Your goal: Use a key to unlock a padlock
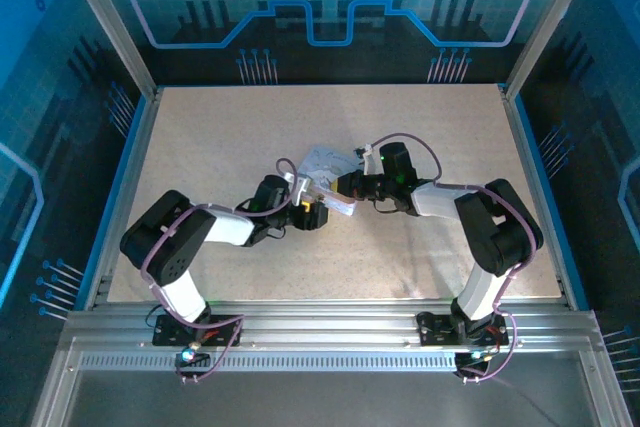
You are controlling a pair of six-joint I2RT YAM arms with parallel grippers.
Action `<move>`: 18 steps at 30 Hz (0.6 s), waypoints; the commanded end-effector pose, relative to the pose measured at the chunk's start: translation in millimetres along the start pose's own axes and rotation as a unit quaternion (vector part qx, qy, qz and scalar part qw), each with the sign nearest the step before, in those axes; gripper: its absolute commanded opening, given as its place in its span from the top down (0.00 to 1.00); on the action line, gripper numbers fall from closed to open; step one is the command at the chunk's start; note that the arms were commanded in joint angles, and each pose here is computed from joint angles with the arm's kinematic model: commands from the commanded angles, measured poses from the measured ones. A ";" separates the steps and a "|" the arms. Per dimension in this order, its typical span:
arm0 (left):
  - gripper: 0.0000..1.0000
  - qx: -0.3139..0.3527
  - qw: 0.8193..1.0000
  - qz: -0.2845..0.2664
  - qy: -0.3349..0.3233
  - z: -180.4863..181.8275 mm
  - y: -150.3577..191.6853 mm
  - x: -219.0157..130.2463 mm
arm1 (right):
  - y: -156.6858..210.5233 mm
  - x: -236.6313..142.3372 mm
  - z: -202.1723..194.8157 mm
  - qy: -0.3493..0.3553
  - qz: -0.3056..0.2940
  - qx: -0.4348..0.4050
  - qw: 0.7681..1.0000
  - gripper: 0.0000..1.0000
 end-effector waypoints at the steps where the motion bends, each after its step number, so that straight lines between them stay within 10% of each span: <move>1: 0.27 0.019 1.000 0.005 0.012 -3.1 -1.2 11.2 | 36.0 0.0 -37.1 0.076 0.055 0.080 0.992 0.96; 18: 0.47 0.003 0.999 0.005 0.038 -11.1 2.2 23.3 | 36.1 10.0 -32.8 0.073 0.060 0.078 0.992 0.96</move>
Point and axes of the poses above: each hand's point on the last joint's axis, 136 mm out from that joint toward the fingers, its own x axis out along the fingers, its own z axis along the line the jaws close on, y = z × x, the point moved 7 cm from there along -x, back along the fingers, and after that the axes turned 3 degrees about x, right-handed, at the moved point
